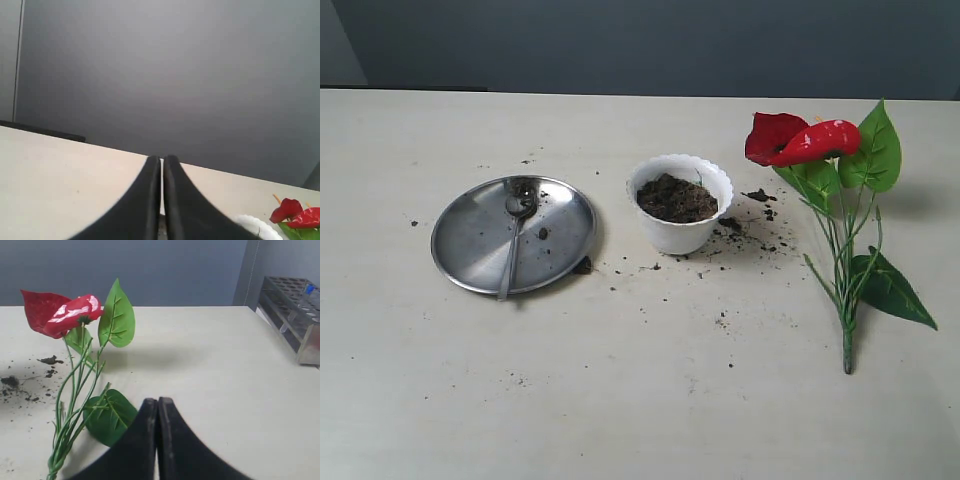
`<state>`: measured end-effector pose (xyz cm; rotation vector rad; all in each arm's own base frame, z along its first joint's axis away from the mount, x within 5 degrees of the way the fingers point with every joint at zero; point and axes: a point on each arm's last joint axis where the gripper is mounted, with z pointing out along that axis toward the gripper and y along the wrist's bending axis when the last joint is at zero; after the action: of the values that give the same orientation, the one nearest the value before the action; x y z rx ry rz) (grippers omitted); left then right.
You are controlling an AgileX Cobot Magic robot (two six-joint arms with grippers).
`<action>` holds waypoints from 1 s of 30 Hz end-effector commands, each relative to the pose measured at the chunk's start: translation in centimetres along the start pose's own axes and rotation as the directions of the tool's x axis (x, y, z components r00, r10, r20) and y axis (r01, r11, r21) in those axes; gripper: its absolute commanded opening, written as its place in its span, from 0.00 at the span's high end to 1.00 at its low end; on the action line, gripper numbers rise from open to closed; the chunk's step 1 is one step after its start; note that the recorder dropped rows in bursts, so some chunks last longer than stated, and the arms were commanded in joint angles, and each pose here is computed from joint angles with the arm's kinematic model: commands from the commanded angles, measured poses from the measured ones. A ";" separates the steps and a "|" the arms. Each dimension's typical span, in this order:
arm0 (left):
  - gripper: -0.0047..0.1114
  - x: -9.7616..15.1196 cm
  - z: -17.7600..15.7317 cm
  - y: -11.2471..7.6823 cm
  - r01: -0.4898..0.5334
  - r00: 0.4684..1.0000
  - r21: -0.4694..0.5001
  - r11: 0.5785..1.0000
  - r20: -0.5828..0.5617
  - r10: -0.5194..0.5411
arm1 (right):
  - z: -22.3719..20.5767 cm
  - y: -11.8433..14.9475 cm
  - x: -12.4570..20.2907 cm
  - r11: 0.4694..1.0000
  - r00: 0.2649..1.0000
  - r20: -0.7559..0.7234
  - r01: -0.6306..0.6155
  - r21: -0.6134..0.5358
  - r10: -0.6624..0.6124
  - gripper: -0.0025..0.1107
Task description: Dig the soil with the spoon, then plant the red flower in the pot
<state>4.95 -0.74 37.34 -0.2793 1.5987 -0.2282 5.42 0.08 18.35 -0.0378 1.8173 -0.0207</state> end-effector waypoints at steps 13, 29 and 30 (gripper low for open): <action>0.79 -6.9 14.8 -0.1 0.022 0.872 -0.028 0.999 -0.488 -0.033 | 0.0 0.0 -0.1 1.000 1.000 0.015 0.004 0.006 -0.005 0.98; 0.50 2.4 25.0 0.5 -0.022 0.599 0.032 0.999 -0.800 0.039 | 0.0 0.0 -0.1 1.000 1.000 0.011 0.003 0.005 -0.003 0.98; 0.50 2.8 25.3 0.4 -0.028 0.587 0.036 0.999 -0.809 0.046 | 0.0 0.0 -0.1 1.000 1.000 0.011 0.003 0.005 -0.003 0.98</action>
<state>29.09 0.33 34.34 -0.1686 2.4997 -0.3947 5.42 0.08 18.35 -0.0378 1.8173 -0.0207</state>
